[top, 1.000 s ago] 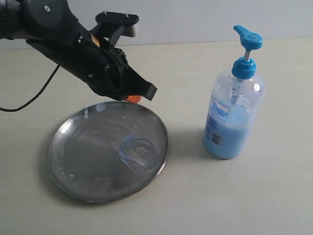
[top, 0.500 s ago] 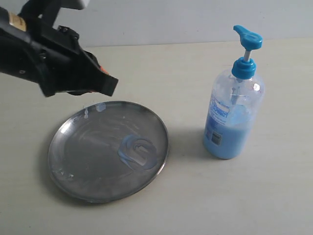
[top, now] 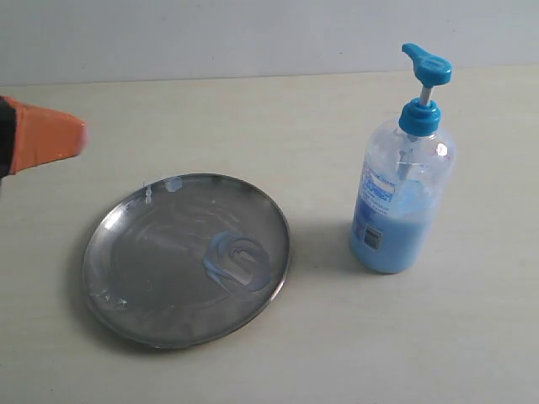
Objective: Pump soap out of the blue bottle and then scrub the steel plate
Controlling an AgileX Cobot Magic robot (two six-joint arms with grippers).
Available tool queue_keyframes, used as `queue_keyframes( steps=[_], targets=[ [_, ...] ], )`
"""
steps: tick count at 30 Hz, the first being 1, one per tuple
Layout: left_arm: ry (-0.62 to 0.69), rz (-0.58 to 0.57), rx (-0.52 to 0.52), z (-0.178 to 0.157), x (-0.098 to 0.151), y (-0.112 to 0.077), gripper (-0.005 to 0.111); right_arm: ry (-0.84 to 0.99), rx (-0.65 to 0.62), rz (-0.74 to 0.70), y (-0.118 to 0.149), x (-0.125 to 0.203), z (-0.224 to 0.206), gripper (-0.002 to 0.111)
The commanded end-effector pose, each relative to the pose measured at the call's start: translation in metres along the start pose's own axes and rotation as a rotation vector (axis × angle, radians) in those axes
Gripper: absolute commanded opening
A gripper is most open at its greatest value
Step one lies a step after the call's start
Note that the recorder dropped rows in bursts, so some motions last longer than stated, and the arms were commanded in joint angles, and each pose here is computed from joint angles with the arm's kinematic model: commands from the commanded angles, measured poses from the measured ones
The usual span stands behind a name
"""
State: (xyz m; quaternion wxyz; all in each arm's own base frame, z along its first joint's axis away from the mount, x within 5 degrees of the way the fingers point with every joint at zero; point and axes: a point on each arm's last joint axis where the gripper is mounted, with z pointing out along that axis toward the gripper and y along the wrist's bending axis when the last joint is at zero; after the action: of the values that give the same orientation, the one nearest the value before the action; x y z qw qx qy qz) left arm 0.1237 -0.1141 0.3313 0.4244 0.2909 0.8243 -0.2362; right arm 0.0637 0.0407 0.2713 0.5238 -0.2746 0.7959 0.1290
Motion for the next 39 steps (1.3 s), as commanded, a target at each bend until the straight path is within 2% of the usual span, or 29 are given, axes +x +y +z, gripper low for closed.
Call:
queue_keyframes(
  steps=[1,8,13,39],
  targets=[
    [-0.109,0.008,-0.008,-0.025,0.015,-0.001,0.000,-0.036,-0.003,0.005,0.000,-0.003,0.001,0.000],
    [-0.283,0.018,-0.036,-0.040,0.048,0.002,0.000,-0.126,-0.007,0.003,0.002,0.002,0.009,0.000],
    [-0.264,0.018,-0.032,-0.040,0.051,0.002,0.000,-0.124,0.017,-0.049,0.000,0.002,0.009,0.000],
    [-0.262,0.020,-0.030,-0.042,0.052,0.002,0.000,-0.124,0.016,-0.047,0.000,0.002,0.009,0.000]
  ],
)
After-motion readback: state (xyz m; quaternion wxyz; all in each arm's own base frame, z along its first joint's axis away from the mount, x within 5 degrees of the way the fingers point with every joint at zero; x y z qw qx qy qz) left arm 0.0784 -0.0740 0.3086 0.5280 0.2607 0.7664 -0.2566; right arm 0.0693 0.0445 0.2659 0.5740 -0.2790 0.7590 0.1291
